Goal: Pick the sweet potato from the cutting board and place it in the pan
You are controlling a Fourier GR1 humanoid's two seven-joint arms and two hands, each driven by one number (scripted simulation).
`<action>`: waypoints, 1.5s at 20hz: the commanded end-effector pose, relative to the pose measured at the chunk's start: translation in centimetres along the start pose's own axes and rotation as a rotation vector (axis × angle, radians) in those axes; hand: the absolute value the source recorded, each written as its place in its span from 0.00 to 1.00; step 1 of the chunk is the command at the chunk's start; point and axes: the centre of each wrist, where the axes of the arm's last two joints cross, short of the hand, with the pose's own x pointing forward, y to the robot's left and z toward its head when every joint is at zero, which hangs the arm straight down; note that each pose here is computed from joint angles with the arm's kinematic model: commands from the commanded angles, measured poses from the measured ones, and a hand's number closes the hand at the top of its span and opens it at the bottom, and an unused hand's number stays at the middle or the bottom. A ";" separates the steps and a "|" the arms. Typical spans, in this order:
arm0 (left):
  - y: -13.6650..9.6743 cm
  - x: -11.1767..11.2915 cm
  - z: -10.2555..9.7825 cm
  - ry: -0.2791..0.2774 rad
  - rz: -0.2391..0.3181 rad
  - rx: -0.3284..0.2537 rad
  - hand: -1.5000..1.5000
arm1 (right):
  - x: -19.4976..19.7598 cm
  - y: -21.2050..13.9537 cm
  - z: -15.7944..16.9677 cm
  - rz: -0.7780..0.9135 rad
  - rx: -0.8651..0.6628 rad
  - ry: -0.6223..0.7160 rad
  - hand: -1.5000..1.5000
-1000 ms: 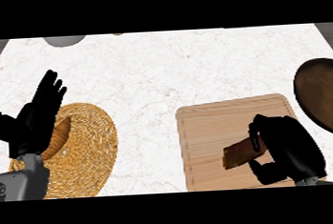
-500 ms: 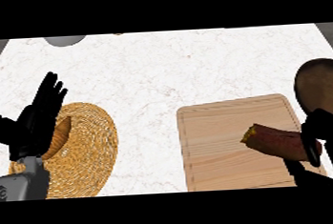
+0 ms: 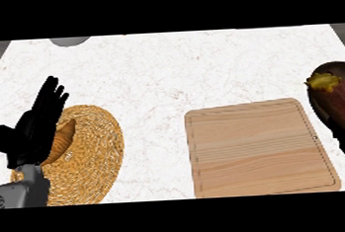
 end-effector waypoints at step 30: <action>-0.7 -0.2 -0.4 0.002 0.002 -0.044 0.50 | -24.3 14.7 -8.7 -0.246 0.152 0.297 0.00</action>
